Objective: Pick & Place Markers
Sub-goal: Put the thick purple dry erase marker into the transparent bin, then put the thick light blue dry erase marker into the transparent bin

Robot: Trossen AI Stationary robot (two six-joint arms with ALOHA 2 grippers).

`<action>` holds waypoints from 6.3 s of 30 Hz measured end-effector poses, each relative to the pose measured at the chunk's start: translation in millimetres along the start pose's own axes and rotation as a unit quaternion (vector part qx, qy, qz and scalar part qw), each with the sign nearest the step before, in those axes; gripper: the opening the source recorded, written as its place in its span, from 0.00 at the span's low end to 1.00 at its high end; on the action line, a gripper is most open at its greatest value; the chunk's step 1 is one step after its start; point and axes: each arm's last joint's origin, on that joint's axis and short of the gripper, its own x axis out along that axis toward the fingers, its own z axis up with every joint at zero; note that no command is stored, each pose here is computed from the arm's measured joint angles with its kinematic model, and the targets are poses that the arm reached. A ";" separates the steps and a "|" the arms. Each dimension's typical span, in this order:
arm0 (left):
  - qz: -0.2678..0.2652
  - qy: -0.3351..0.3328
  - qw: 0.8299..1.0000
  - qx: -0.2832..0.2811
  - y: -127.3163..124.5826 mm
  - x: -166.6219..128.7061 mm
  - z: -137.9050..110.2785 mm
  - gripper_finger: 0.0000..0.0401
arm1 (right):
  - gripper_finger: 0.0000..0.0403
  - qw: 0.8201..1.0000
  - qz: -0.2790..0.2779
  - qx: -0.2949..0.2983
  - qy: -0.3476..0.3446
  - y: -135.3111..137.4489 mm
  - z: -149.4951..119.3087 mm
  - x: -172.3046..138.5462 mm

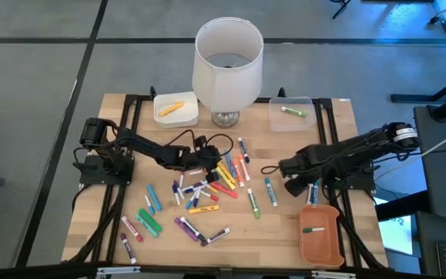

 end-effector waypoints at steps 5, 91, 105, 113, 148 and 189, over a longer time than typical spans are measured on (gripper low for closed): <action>0.000 -0.002 1.000 -0.001 0.3 0.2 0.4 0.24 | 0.34 0.994 -0.018 -0.079 0.067 5.1 3.4 13.3; 0.017 0.002 1.000 0.020 0.8 -0.2 -0.5 0.24 | 0.14 0.824 -0.428 -0.329 -0.173 10.1 58.8 -113.6; 0.018 0.003 1.000 0.021 3.9 1.3 -0.2 0.24 | 0.14 0.910 -0.277 -0.178 -0.251 -74.3 139.6 -131.4; 0.018 0.004 1.000 0.025 4.3 1.5 -0.2 0.24 | 0.15 0.924 -0.244 -0.121 -0.270 -114.1 156.1 -136.3; 0.005 0.005 1.000 0.011 -2.3 -1.4 -1.6 0.24 | 0.38 0.985 -0.156 -0.014 -0.075 -54.6 73.3 -120.8; 0.017 -0.006 1.000 0.019 4.7 1.7 2.1 0.23 | 0.54 0.822 -0.151 -0.545 0.067 21.9 -65.0 21.1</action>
